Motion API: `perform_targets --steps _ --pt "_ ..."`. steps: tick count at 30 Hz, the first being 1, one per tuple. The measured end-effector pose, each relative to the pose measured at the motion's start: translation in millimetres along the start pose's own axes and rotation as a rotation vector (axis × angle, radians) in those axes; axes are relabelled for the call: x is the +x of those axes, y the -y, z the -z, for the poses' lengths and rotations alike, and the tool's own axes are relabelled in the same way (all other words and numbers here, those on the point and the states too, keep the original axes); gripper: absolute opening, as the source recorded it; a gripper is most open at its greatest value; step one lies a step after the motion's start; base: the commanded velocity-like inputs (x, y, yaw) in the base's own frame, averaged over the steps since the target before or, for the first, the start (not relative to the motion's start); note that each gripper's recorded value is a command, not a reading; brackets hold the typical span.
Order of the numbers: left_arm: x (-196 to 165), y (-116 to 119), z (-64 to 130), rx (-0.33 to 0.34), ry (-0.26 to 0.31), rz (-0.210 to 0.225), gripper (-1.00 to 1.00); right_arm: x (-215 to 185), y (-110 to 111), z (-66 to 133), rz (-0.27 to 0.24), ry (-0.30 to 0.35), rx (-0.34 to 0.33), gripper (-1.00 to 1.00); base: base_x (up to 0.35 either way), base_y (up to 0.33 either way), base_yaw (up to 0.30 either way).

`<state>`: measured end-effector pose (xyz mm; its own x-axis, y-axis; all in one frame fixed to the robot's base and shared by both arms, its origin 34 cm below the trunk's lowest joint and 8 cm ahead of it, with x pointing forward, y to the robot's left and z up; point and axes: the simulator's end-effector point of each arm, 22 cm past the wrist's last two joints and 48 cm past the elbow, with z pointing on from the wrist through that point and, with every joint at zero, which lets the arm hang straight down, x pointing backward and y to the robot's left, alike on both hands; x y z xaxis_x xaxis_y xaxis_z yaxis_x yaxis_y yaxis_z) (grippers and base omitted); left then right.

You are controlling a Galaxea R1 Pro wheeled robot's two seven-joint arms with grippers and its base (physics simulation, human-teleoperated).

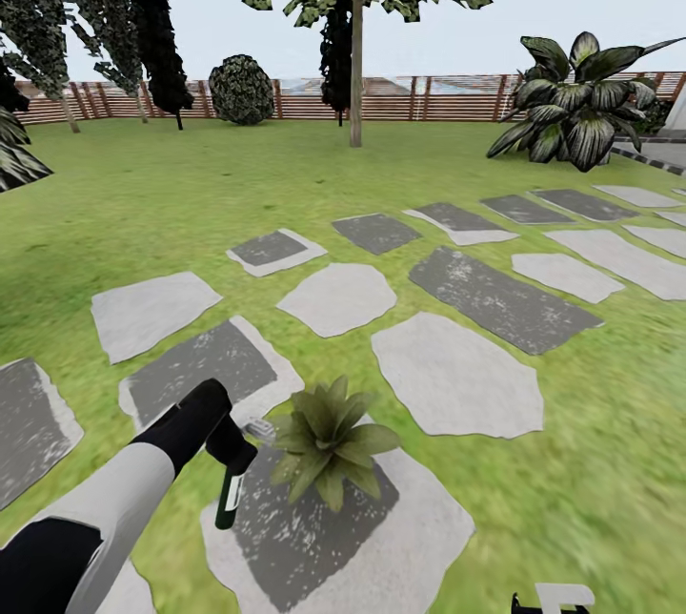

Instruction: Pick up the pesticide atomizer in the garden and spray insectifuge to fully cover both potted plants in the garden.

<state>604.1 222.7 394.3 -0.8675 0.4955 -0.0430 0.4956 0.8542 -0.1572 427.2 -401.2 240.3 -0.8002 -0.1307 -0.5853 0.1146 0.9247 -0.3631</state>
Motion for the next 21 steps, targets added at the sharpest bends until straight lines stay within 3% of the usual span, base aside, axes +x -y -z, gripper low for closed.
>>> perform_targets --steps 5,10,13,16,21 --pt "4.3 1.2 -3.4 0.005 -0.010 0.003 -1.00 -0.1 -1.1 0.2 0.000 0.000 -0.002 1.00 0.274 0.076 0.000" --pt "5.7 -0.8 -3.7 0.002 -0.012 0.005 -1.00 0.0 -1.2 0.1 0.000 0.000 -0.002 1.00 0.045 0.019 0.000" --pt "15.1 -15.6 -2.5 -0.017 -0.022 0.015 -1.00 0.0 -1.3 0.1 0.001 0.000 -0.002 1.00 0.004 0.002 0.000" --pt "50.6 -16.8 -23.5 -0.004 -0.070 0.033 -1.00 0.1 -1.3 0.0 0.001 0.000 -0.002 1.00 0.000 0.000 0.000" --pt "61.9 -8.2 -34.1 0.014 -0.086 0.032 -1.00 0.0 -1.2 0.1 0.001 0.000 -0.002 1.00 0.000 0.000 0.000"
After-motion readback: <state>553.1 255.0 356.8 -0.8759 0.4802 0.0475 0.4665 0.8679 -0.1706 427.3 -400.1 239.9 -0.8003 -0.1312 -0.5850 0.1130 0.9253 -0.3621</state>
